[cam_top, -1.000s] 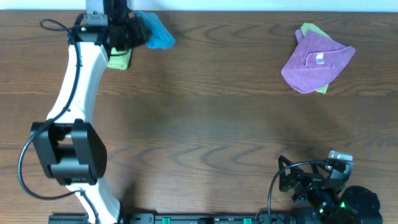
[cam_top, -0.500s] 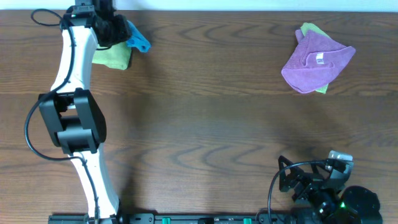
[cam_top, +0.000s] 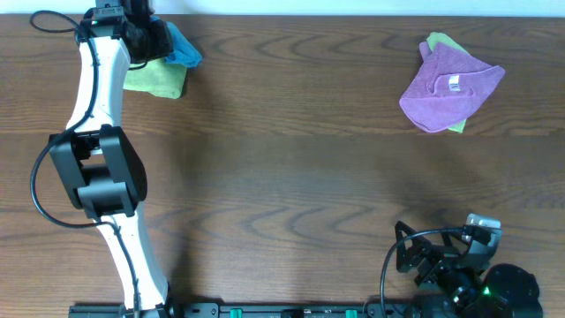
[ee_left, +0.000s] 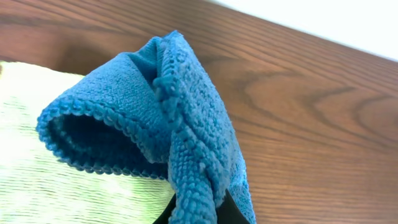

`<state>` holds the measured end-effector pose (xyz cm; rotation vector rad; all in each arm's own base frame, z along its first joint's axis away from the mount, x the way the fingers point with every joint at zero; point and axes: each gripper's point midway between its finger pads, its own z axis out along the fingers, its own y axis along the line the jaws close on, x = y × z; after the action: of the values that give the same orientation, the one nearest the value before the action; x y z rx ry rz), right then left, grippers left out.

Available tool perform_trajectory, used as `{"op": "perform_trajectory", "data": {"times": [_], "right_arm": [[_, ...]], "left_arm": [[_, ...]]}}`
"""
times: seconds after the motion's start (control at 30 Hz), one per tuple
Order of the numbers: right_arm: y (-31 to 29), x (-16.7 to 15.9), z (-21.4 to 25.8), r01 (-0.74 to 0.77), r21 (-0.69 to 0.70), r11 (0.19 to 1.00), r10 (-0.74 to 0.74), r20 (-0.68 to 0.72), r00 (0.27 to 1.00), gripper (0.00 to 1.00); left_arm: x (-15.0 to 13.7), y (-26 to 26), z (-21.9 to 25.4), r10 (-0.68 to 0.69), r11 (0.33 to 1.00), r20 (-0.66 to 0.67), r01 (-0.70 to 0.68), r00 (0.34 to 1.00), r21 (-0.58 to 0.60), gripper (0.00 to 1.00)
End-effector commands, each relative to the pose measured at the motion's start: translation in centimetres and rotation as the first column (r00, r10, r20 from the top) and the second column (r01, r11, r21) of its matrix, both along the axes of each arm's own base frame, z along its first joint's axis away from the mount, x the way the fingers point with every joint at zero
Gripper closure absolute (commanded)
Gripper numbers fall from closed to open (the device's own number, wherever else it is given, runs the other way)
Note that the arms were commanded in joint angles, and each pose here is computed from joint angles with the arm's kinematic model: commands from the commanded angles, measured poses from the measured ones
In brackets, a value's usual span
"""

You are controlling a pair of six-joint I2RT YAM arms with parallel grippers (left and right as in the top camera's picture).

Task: Fold the cloth
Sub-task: 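Lower the blue bundle onto the green cloth and open the left gripper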

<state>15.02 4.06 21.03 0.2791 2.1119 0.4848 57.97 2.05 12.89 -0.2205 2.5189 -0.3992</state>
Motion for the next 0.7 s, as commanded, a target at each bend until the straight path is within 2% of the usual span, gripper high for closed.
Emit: {"op": "perform_trajectory", "data": {"times": [0.0,0.3,0.53,0.67], "right_arm": [[-0.2,0.0,-0.1,0.020,0.006,1.000,-0.020,-0.004,1.000,0.01],[-0.2,0.0,-0.1,0.020,0.006,1.000,-0.020,-0.004,1.000,0.01],[-0.2,0.0,-0.1,0.020,0.006,1.000,-0.020,-0.004,1.000,0.01],[-0.2,0.0,-0.1,0.020,0.006,1.000,-0.020,-0.004,1.000,0.01]], "left_arm": [[0.6,1.8,0.2,0.013,0.999,0.022,-0.015,1.000,0.053,0.95],[0.4,4.2,-0.2,0.036,0.994,0.016,-0.037,0.999,0.100,0.95],[-0.5,4.5,-3.9,0.022,0.993,-0.078,-0.013,0.997,0.116,0.94],[-1.0,5.8,-5.3,0.051,0.982,-0.115,-0.029,0.992,0.185,0.95]]}}
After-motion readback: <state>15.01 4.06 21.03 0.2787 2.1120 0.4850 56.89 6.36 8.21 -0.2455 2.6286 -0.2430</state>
